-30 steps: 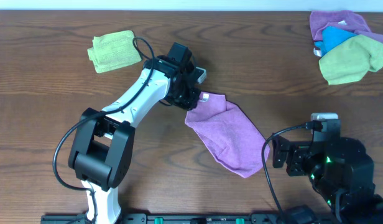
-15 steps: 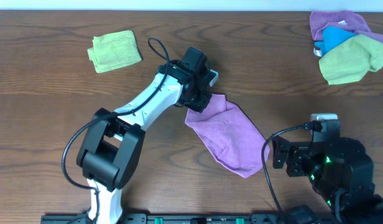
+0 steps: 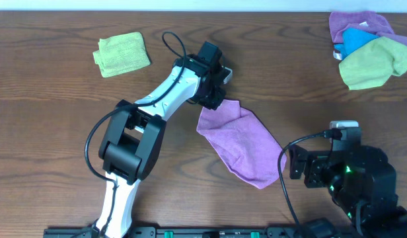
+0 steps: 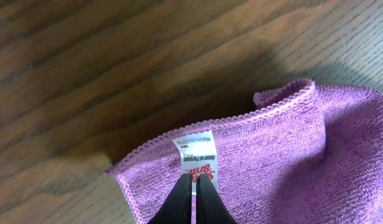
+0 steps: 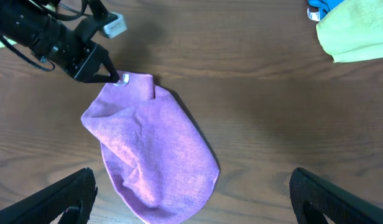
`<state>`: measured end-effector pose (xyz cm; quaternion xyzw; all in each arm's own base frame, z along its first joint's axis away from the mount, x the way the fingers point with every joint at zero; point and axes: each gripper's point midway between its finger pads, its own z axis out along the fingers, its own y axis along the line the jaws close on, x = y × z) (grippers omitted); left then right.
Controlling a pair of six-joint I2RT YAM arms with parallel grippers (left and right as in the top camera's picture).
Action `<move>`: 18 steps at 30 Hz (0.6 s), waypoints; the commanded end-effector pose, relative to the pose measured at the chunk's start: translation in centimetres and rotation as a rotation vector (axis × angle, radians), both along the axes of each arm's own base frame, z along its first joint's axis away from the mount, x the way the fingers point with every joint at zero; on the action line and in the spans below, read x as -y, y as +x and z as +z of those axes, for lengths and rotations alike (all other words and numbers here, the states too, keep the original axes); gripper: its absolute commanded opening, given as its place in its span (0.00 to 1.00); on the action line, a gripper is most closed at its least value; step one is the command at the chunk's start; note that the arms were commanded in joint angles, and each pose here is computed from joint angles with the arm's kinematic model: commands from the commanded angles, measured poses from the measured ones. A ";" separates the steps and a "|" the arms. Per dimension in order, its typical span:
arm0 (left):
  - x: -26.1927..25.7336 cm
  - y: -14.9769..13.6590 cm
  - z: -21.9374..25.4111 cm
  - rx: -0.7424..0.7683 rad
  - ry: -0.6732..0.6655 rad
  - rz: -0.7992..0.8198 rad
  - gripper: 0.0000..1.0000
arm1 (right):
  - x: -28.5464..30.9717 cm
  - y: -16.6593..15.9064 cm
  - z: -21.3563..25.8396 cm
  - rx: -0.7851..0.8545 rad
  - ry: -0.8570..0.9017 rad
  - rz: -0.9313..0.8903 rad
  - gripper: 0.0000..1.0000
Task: Fold the cloth
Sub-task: 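Grasp the top corner with the left gripper and lift it up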
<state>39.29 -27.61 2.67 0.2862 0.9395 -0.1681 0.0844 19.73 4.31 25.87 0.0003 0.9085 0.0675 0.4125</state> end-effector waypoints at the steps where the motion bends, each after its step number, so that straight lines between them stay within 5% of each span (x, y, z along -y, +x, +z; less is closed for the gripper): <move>1: -0.3 0.5 -0.7 0.008 0.025 -0.013 0.06 | 0.3 0.1 0.2 0.002 0.007 -0.024 0.99; 9: -0.8 0.0 -3.3 -0.041 0.062 -0.011 0.06 | 0.3 0.1 0.2 0.001 0.007 -0.024 0.99; 18: -4.3 3.2 -3.7 0.111 0.259 0.052 0.06 | 0.3 0.1 0.2 0.001 0.007 -0.024 0.99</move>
